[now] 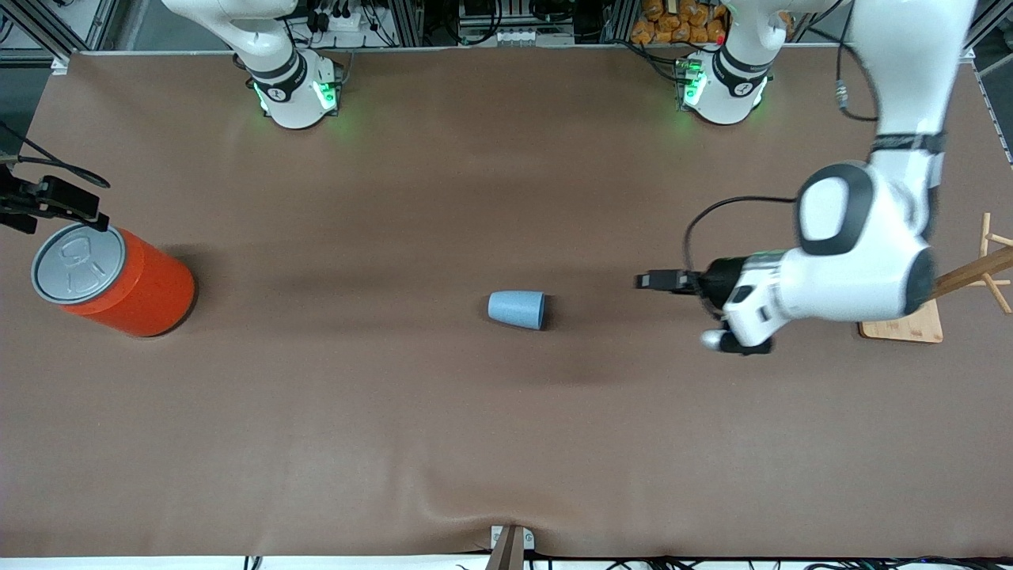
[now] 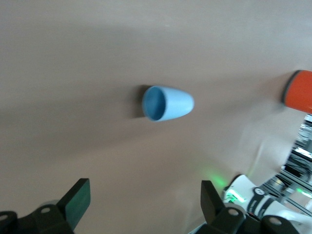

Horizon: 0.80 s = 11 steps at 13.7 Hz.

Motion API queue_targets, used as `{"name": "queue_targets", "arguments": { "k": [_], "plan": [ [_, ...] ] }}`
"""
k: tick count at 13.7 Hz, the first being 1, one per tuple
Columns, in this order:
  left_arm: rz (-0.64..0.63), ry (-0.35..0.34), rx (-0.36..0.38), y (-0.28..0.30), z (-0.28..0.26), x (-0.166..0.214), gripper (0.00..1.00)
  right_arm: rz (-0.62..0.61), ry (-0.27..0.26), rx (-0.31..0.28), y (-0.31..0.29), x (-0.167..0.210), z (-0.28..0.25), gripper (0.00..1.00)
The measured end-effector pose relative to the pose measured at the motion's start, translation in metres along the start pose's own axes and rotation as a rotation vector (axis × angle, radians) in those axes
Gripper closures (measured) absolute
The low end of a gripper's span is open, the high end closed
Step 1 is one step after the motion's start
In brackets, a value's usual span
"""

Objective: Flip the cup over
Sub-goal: 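Reach the left gripper to the base of the lying cup, then grasp the cup with the left gripper and drag it along the table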

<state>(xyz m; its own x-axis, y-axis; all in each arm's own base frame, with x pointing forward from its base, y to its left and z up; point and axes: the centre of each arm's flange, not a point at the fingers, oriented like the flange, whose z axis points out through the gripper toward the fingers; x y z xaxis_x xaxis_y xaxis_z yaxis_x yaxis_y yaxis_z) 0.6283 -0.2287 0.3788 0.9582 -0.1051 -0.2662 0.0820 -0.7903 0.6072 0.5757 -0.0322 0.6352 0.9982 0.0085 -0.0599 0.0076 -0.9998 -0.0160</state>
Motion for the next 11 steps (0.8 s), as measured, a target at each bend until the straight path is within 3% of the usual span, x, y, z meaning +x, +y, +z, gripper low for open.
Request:
{"name": "queue_targets", "arguments": {
  "k": [4,11],
  "plan": [
    [0.005,-0.004,-0.213,-0.009,0.086,0.029,0.03,-0.003,0.004,0.0,-0.002,-0.001,-0.001,0.0],
    [0.08,0.021,-0.375,-0.063,0.175,0.053,0.19,-0.009,0.022,0.0,-0.005,-0.008,0.0,0.0]
  ]
}}
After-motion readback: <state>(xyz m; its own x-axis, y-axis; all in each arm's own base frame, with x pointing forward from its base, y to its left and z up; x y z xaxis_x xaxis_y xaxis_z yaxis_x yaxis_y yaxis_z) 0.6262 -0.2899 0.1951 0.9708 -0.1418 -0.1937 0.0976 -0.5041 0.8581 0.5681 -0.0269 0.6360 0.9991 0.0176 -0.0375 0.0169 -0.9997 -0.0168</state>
